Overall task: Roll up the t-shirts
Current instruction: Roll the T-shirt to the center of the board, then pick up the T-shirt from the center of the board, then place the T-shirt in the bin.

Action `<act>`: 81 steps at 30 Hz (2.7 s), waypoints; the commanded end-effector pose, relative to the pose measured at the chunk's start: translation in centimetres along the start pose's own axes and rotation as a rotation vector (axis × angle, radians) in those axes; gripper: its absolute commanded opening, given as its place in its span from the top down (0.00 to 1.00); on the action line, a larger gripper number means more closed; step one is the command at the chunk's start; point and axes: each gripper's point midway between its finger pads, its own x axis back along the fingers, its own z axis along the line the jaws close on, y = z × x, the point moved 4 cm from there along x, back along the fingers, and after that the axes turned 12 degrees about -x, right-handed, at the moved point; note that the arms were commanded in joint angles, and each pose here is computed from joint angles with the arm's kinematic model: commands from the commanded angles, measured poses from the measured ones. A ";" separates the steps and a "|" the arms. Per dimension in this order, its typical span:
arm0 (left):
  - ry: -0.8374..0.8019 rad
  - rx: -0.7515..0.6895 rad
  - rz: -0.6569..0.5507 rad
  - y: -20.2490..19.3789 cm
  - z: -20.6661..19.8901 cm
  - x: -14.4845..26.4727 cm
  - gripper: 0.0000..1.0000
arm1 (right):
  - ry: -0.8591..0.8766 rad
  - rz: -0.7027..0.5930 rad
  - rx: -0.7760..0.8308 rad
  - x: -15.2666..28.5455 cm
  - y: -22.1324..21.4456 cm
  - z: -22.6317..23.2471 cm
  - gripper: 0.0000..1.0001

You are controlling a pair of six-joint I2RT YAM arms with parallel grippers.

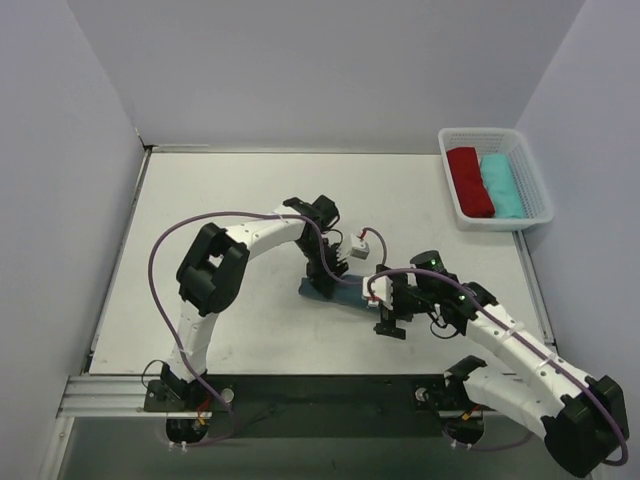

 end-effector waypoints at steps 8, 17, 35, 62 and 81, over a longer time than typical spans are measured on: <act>-0.119 0.111 0.027 -1.4 -1.3 -1.0 0.51 | -0.038 -0.005 0.245 -5.5 0.5 -1.0 0.02; -0.146 0.133 0.025 -1.7 -1.0 -1.3 0.51 | -0.105 0.009 0.309 -6.7 0.5 -2.2 0.02; -0.200 0.167 0.006 -1.2 -1.0 -1.2 0.52 | -0.145 0.127 0.398 -8.4 -2.4 -3.2 0.00; 0.436 0.370 -0.463 -0.5 6.0 24.2 0.41 | -0.126 0.169 -0.201 -1.4 3.3 -9.6 1.00; 0.405 0.478 -0.510 -7.0 3.0 23.7 0.41 | -1.209 0.075 -0.368 17.1 0.3 -29.3 1.00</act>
